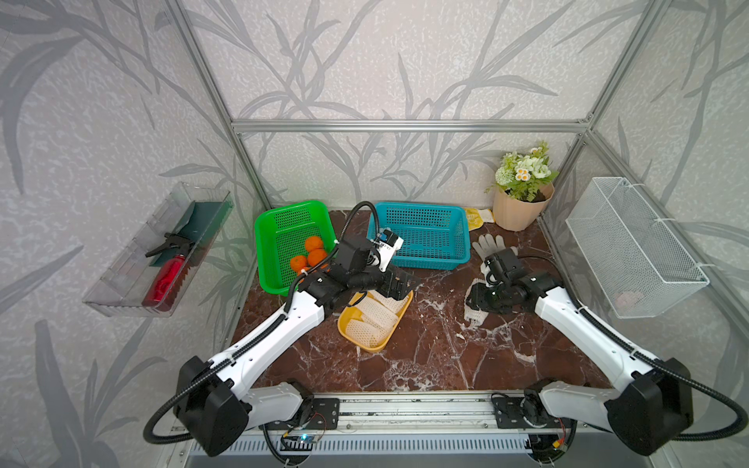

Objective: Remove foam nets from oranges
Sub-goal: Place the orange at the center of the board.

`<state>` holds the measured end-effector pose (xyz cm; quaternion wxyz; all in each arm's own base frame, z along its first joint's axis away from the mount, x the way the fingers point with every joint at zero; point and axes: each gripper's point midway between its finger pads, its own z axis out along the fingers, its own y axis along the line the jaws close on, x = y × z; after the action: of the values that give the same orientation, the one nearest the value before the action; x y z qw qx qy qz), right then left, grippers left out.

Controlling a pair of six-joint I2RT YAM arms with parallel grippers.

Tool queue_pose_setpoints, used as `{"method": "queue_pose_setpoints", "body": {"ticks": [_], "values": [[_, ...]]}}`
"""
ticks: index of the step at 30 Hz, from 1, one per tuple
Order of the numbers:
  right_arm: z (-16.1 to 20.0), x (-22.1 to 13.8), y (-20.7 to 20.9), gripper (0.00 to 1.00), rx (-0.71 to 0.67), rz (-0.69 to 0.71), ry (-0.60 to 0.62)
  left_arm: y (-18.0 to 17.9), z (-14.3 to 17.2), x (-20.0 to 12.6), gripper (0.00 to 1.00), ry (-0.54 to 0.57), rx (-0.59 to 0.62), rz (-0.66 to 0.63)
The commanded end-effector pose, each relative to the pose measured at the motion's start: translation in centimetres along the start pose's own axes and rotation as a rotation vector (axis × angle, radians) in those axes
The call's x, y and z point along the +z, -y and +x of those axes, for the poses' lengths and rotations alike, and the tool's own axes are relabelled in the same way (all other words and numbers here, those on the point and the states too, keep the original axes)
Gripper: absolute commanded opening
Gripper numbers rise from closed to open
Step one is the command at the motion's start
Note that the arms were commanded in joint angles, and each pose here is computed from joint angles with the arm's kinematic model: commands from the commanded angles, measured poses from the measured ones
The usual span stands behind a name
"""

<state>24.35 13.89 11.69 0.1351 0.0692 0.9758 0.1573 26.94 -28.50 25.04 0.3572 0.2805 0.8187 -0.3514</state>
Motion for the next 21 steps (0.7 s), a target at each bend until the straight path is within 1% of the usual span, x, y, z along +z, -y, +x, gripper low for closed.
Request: {"method": "queue_pose_setpoints", "body": {"ticks": [1, 6, 9, 10, 13, 14, 16, 19, 21], "values": [[0.0, 1.9, -1.5, 0.53, 0.096, -0.044, 0.044, 1.6, 0.5, 1.1, 0.95, -0.010, 0.022, 0.035], [2.2, 5.7, -0.3, 0.54, 0.218, 0.035, 0.023, 2.6, 2.8, 2.8, 0.95, -0.067, -0.029, 0.041], [3.5, 6.8, 0.3, 0.56, 0.251, 0.080, 0.007, 3.2, 4.1, 3.9, 0.95, -0.109, -0.046, 0.035], [3.7, 6.9, 0.2, 0.58, 0.259, 0.076, 0.006, 3.4, 4.5, 4.4, 0.94, -0.128, -0.053, 0.035], [4.0, 7.3, -0.7, 0.69, 0.277, 0.030, -0.015, 4.0, 5.8, 5.7, 0.93, -0.178, -0.081, 0.033], [4.3, 7.4, -0.8, 0.75, 0.280, 0.029, -0.036, 4.2, 6.3, 6.1, 0.93, -0.195, -0.095, 0.031], [5.0, 7.3, -1.1, 0.82, 0.282, 0.025, -0.082, 4.6, 7.1, 6.8, 0.92, -0.220, -0.121, 0.033], [5.9, 6.1, -1.5, 0.86, 0.278, -0.002, -0.125, 5.2, 8.1, 7.7, 0.91, -0.255, -0.152, 0.029], [6.1, 4.6, -1.5, 0.87, 0.275, -0.015, -0.121, 5.6, 8.6, 8.2, 0.91, -0.277, -0.175, 0.025]]}}
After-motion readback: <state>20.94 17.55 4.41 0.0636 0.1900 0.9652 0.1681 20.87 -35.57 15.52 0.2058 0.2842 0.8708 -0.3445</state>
